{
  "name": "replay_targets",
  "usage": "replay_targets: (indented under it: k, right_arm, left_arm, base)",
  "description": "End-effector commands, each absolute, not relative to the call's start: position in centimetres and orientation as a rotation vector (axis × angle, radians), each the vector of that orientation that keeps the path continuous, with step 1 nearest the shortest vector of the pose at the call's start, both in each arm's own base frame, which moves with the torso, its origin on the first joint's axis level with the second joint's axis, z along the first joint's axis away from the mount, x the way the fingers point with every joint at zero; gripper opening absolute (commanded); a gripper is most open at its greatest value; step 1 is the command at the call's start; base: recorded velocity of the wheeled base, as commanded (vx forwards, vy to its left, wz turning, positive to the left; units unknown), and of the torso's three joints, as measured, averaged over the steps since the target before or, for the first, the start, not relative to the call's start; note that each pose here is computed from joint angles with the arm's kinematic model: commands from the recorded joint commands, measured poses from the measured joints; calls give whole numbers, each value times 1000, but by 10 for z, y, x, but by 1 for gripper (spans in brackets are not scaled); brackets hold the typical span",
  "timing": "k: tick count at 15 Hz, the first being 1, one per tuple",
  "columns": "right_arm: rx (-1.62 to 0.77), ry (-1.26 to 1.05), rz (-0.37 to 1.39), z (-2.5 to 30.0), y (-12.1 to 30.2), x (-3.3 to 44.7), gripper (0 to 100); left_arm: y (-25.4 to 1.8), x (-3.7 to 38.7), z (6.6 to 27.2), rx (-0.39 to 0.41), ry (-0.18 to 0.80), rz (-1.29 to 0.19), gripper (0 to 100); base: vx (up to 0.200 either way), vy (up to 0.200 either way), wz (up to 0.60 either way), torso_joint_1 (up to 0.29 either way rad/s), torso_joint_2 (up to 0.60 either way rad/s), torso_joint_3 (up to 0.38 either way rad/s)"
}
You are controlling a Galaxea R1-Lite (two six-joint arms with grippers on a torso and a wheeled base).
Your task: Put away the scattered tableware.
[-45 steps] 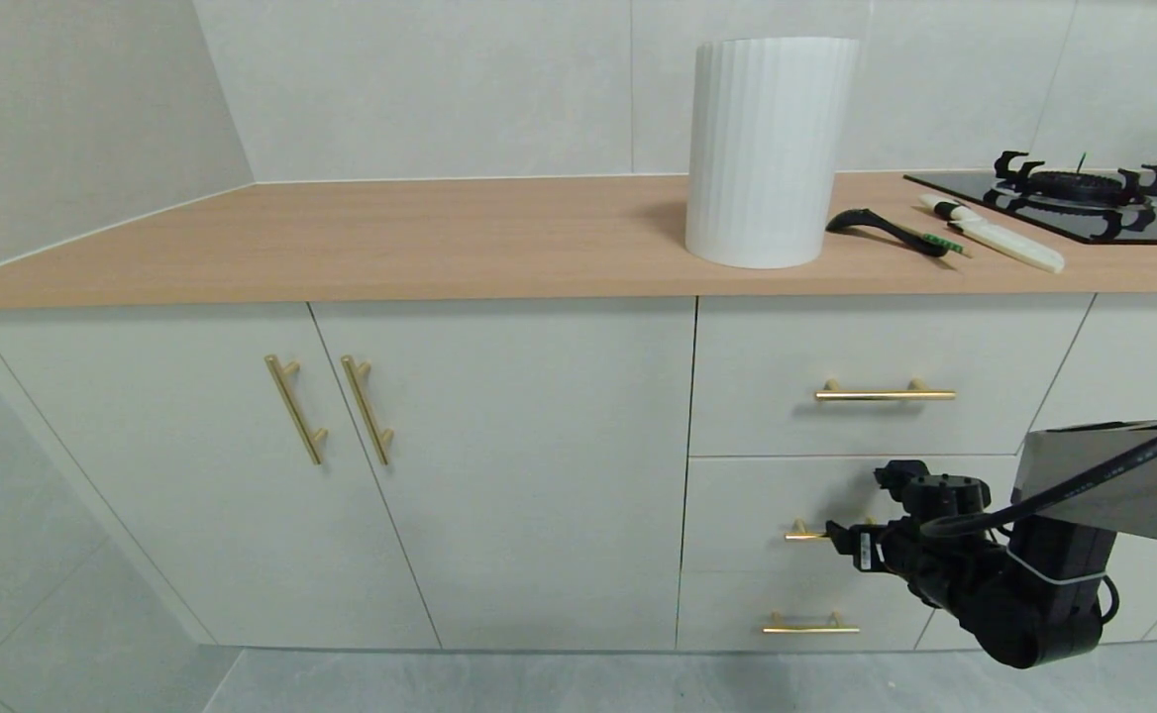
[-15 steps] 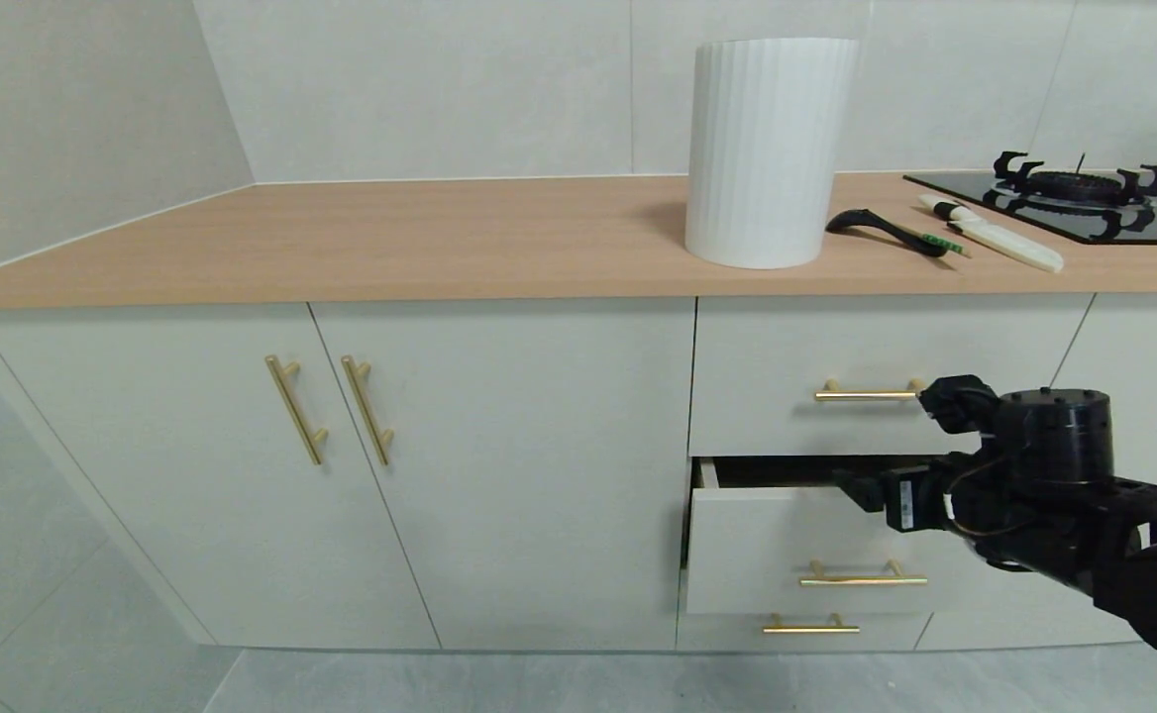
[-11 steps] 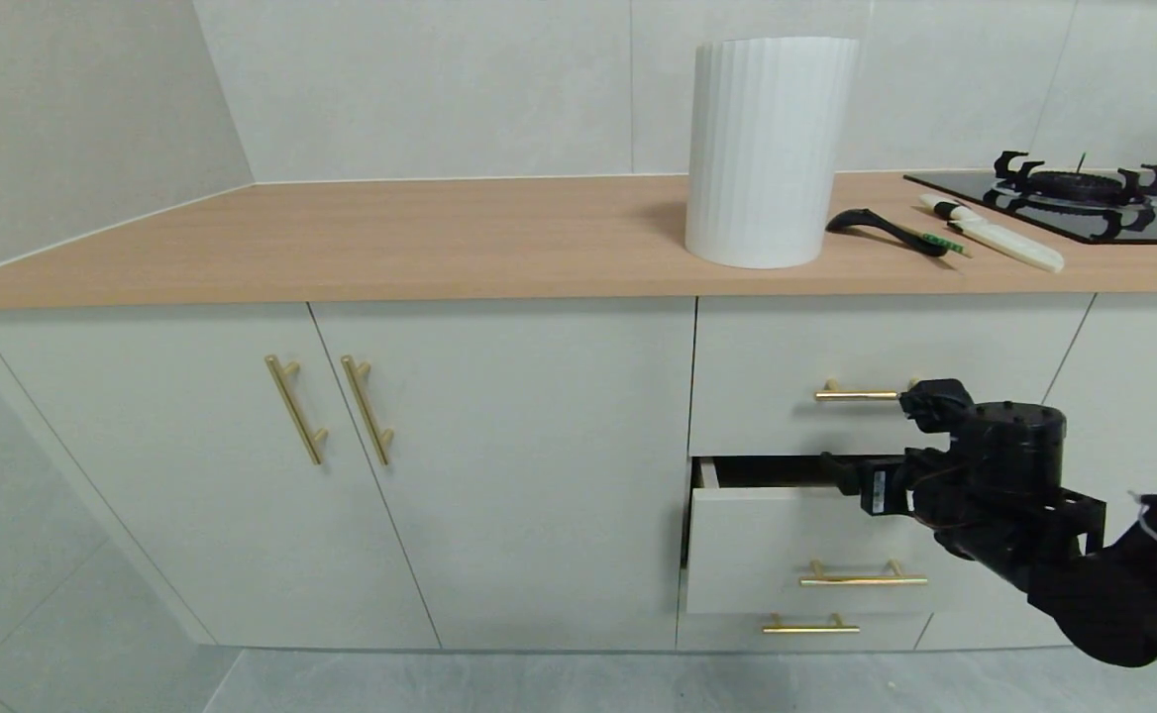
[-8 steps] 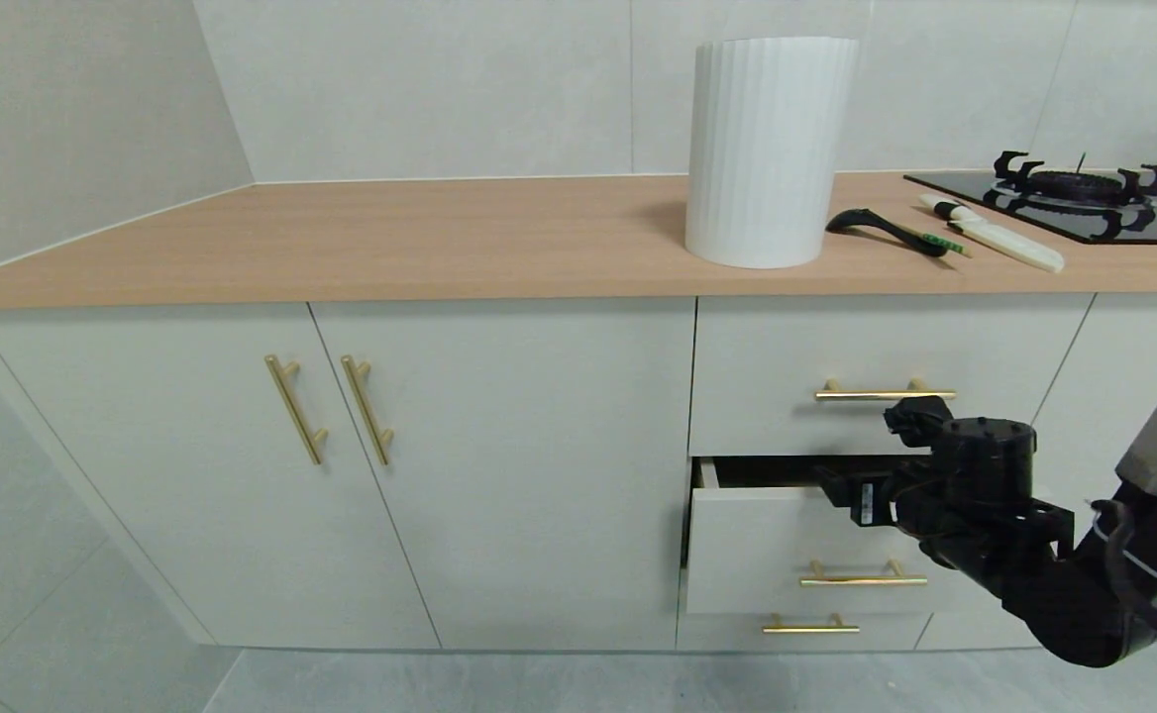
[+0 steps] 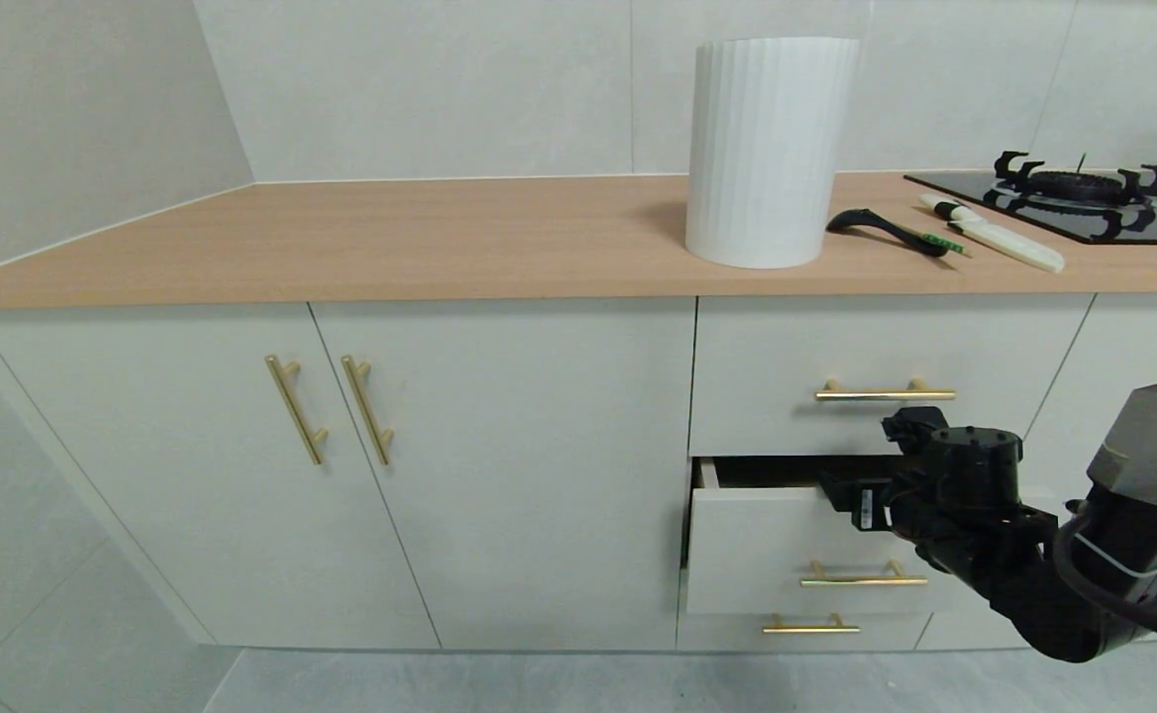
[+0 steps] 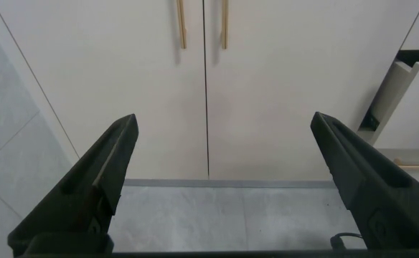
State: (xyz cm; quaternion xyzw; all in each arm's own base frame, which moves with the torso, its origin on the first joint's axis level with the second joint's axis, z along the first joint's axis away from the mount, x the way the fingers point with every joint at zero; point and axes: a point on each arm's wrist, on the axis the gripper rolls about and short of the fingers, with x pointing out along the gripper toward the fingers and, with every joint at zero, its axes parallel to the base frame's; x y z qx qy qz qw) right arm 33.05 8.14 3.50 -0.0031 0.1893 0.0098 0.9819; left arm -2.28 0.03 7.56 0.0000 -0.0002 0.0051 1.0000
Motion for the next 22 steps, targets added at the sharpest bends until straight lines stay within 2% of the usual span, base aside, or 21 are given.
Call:
replay_targets:
  k: [1, 5, 8, 13, 15, 22]
  right_arm:
    - [-15, 404, 24, 32, 81, 326, 100]
    - [-25, 446, 30, 37, 80, 320, 100]
    - [-28, 488, 74, 58, 82, 306, 100]
    - [-15, 686, 247, 90, 79, 272, 100]
    - [-21, 727, 247, 96, 78, 267, 100]
    - [-84, 804, 250, 92, 77, 262, 100]
  left_arm:
    - [0, -23, 76, 0, 2, 11, 100]
    - [0, -23, 76, 0, 2, 11, 100]
    - [0, -23, 76, 0, 2, 11, 100]
    - [0, -23, 76, 0, 2, 11, 100]
    - [0, -23, 76, 0, 2, 11, 100]
    - [0, -23, 76, 0, 2, 11, 100]
  base:
    - [0, 0, 0, 0, 0, 0]
    - [0, 0, 0, 0, 0, 0]
    - [0, 0, 0, 0, 0, 0]
    - [0, 0, 0, 0, 0, 0]
    - [0, 0, 0, 0, 0, 0]
    - [0, 0, 0, 0, 0, 0]
